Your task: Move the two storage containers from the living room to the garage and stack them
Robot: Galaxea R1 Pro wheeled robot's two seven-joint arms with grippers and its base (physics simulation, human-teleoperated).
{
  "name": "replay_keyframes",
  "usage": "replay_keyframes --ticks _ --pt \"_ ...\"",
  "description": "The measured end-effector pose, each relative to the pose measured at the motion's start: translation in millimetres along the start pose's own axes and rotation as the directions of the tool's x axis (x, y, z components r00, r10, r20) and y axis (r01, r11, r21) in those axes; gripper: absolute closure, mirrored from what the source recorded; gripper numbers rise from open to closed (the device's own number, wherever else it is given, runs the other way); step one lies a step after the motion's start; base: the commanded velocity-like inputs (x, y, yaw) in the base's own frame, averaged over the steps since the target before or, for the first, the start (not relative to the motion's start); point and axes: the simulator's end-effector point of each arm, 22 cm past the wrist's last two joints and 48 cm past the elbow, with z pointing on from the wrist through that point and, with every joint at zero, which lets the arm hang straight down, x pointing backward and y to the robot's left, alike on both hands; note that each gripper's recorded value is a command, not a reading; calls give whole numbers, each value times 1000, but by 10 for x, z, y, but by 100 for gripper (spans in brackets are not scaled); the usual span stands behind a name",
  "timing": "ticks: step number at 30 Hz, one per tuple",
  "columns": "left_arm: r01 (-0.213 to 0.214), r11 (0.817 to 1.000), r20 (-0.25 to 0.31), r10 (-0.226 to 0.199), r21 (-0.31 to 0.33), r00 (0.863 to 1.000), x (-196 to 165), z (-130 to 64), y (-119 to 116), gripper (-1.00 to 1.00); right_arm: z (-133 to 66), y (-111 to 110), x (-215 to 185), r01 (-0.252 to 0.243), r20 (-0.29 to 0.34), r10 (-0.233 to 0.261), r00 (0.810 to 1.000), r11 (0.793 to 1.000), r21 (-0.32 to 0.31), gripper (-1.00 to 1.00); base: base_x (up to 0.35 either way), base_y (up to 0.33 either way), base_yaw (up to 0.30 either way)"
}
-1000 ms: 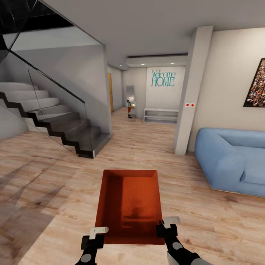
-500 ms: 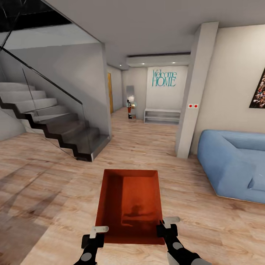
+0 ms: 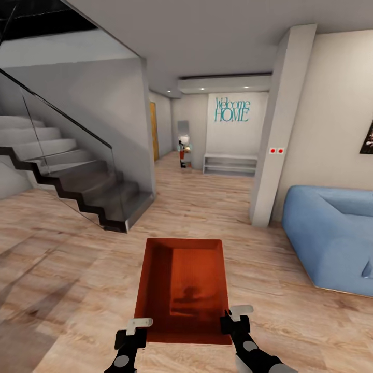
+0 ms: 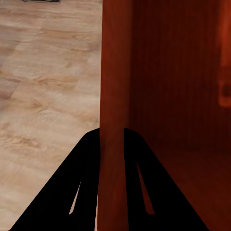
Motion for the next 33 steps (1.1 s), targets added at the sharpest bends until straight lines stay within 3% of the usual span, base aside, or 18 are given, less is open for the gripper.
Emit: replay_keyframes --ticks 11,33 --pt "-1 1000 0 1 0 1000 -6 2 -2 100 0 -2 0 -1 0 1 1000 1000 0 100 322 0 -160" --pt "2 1000 1 -2 -1 1000 7 -5 -5 100 0 -5 -2 2 2 -2 1000 1000 -1 100 322 0 -5"
